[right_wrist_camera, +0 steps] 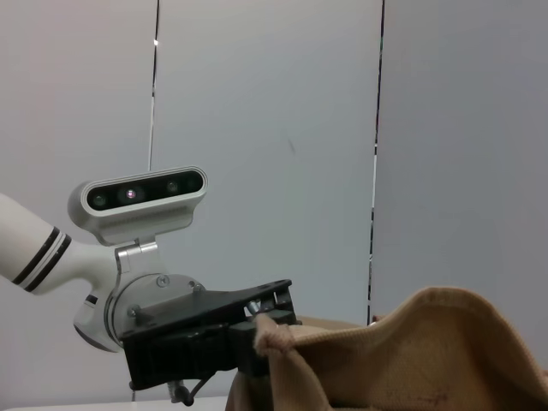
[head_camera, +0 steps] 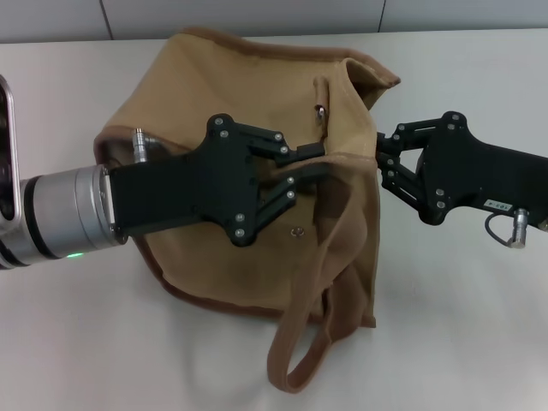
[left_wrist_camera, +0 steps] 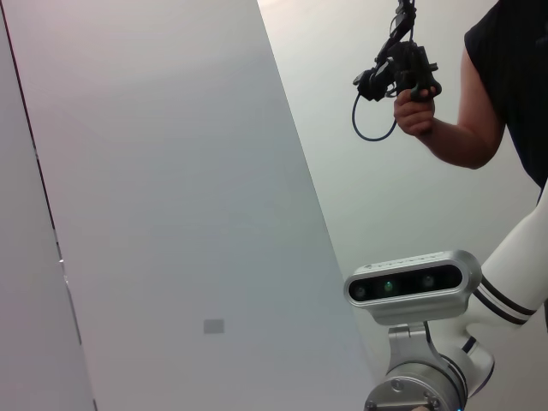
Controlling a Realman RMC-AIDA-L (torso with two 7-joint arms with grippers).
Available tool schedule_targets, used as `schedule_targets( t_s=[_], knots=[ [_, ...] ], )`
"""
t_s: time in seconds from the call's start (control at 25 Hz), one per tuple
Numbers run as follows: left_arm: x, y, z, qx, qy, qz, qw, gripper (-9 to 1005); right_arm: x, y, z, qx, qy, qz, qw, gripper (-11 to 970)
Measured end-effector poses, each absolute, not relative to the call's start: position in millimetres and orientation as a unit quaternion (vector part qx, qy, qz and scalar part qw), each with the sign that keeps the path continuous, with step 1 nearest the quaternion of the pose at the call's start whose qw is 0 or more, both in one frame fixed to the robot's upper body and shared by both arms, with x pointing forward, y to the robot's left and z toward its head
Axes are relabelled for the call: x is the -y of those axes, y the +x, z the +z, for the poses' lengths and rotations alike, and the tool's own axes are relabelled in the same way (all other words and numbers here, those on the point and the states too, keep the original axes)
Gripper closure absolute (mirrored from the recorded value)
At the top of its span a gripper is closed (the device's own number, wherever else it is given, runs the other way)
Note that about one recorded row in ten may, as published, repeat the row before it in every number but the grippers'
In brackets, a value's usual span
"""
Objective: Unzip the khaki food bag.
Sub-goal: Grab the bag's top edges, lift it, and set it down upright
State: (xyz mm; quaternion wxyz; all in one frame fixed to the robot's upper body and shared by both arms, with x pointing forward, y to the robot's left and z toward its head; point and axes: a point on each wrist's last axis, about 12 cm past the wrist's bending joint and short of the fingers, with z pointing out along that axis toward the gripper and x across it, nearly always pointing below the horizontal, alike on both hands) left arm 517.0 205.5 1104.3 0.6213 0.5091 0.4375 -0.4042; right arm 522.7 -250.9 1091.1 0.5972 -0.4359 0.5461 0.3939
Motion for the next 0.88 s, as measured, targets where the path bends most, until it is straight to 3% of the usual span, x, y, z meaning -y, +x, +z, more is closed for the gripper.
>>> schedule_targets(
  t_s=[0.88],
  knots=[
    [-212, 521, 1113, -0.431, 0.475, -0.400, 0.655, 908, 253, 514, 1077, -0.560, -0.422, 0.387, 0.598, 869]
  ],
)
